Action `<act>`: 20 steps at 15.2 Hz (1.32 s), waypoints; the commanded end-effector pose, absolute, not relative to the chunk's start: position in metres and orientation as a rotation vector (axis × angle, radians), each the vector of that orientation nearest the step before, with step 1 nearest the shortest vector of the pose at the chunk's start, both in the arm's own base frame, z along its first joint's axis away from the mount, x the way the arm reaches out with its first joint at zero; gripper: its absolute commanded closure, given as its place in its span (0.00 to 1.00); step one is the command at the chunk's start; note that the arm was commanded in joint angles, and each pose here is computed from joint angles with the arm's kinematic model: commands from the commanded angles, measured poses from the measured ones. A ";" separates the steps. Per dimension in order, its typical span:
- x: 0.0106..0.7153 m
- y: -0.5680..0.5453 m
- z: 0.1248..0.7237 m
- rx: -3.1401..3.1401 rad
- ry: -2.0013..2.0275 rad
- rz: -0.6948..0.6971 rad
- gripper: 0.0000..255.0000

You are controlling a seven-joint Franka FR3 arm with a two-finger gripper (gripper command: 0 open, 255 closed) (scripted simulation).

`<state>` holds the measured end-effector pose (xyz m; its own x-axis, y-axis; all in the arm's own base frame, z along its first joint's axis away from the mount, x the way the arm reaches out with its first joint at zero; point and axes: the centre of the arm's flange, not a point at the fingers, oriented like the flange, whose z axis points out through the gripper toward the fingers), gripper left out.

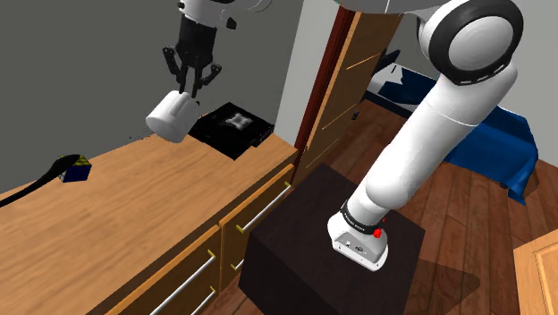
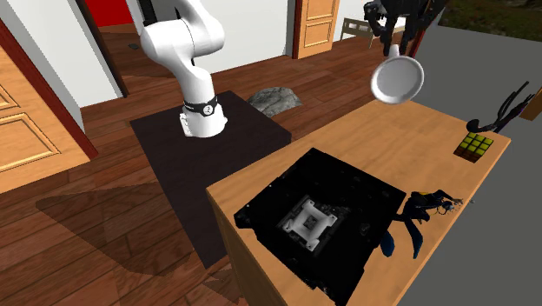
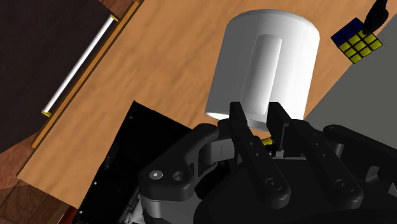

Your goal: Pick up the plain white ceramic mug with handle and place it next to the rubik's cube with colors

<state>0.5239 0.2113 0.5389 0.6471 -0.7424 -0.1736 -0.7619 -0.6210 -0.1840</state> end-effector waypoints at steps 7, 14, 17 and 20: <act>0.548 0.317 0.538 -2.625 1.223 0.117 1.00; 0.569 0.407 0.539 -2.625 1.223 0.117 1.00; 0.575 0.432 0.534 -2.625 1.223 0.117 1.00; 0.575 0.432 0.518 -2.625 1.223 0.117 1.00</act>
<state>0.5743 0.4308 0.5224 0.6461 -0.7430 -0.1744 -0.7627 -0.6201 -0.1837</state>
